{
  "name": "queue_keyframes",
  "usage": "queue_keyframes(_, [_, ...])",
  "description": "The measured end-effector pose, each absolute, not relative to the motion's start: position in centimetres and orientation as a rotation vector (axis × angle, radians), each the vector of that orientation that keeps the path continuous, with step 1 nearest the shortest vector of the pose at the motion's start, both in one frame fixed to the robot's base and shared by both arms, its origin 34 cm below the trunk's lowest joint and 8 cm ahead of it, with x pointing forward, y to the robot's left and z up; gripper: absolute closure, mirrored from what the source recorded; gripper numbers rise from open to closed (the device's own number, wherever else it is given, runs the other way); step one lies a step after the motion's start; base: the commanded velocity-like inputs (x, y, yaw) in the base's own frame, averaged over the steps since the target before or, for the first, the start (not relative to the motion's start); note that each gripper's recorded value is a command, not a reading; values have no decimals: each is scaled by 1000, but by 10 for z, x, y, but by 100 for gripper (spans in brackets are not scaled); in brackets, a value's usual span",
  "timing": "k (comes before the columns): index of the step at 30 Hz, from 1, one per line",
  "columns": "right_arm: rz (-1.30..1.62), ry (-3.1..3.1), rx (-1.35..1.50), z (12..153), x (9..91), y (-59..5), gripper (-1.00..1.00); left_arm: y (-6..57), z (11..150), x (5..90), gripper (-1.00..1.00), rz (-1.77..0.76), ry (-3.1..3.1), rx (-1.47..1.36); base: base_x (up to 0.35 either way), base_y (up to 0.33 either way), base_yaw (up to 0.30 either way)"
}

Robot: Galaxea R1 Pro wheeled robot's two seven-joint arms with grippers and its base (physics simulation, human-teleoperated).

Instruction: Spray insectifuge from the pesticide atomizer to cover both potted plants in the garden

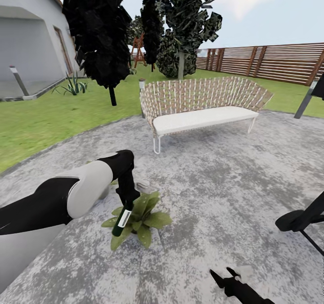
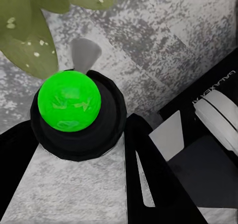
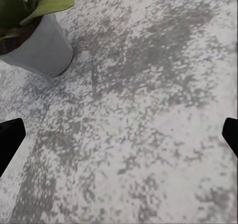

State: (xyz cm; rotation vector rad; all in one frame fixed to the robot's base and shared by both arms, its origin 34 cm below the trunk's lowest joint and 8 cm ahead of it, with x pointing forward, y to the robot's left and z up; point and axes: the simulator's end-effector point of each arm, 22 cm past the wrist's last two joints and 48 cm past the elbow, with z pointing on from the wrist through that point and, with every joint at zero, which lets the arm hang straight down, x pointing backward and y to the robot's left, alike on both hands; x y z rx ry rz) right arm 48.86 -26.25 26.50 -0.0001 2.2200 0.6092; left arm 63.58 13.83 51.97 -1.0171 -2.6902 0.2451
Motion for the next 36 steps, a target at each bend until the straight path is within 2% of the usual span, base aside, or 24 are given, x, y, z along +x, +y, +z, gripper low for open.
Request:
queue_keyframes(8, [609,2220,1,265,489,-263,-100,137,520,636,100,251,-2692,-1012,-80,-210,4])
queue_keyframes(17, [610,2221,1,265,488,-262,-100,139,509,626,100,253,-2671,-1000,3,-12,129])
queue_keyframes(31, [611,2222,0,264,488,-262,-100,130,466,607,100,319,-2697,-968,0,0,4])
queue_keyframes(36, [611,2223,0,264,488,-262,-100,131,435,573,100,348,-2634,-939,0,0,0])
